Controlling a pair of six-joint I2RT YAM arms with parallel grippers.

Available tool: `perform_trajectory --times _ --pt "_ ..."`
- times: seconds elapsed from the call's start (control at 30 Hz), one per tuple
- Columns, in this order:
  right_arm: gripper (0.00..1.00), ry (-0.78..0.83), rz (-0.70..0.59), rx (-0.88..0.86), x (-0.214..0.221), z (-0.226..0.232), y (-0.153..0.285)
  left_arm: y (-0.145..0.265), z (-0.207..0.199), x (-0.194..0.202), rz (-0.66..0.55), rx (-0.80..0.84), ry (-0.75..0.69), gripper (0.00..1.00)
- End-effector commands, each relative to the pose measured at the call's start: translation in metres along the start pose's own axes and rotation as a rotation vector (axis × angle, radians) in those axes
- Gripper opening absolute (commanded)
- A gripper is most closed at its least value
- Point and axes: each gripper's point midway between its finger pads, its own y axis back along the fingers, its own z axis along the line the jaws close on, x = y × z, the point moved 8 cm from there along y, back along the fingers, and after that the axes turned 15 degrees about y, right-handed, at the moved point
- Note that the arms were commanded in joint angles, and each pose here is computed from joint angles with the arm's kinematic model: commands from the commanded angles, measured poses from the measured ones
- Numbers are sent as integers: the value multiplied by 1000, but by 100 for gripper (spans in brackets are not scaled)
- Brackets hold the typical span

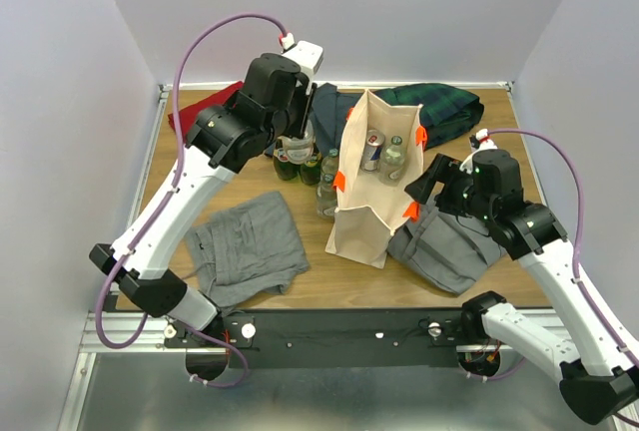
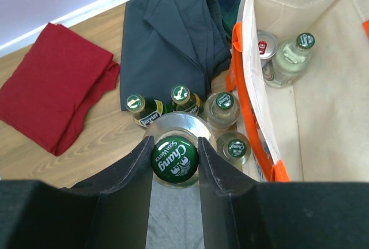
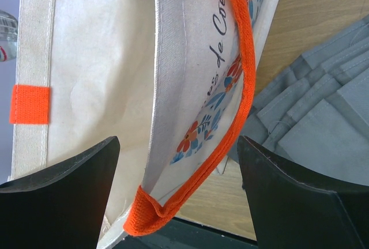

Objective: Take the beverage out of the canvas bag
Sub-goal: Place the drink at the center of the board.

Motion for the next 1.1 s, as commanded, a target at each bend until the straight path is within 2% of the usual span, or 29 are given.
perform_trajectory --times 0.0,0.5,0.8,1.07 --pt "91 3 10 -23 -2 4 2 24 3 -32 -203 36 92 0" --pt "91 0 7 -11 -4 3 0 -17 28 8 -128 -35 155 0" --pt "91 -7 14 -3 -1 2 -2 -51 29 47 -76 -7 173 0" --pt "92 -4 20 6 0 0 -4 -66 26 61 -60 28 188 0"
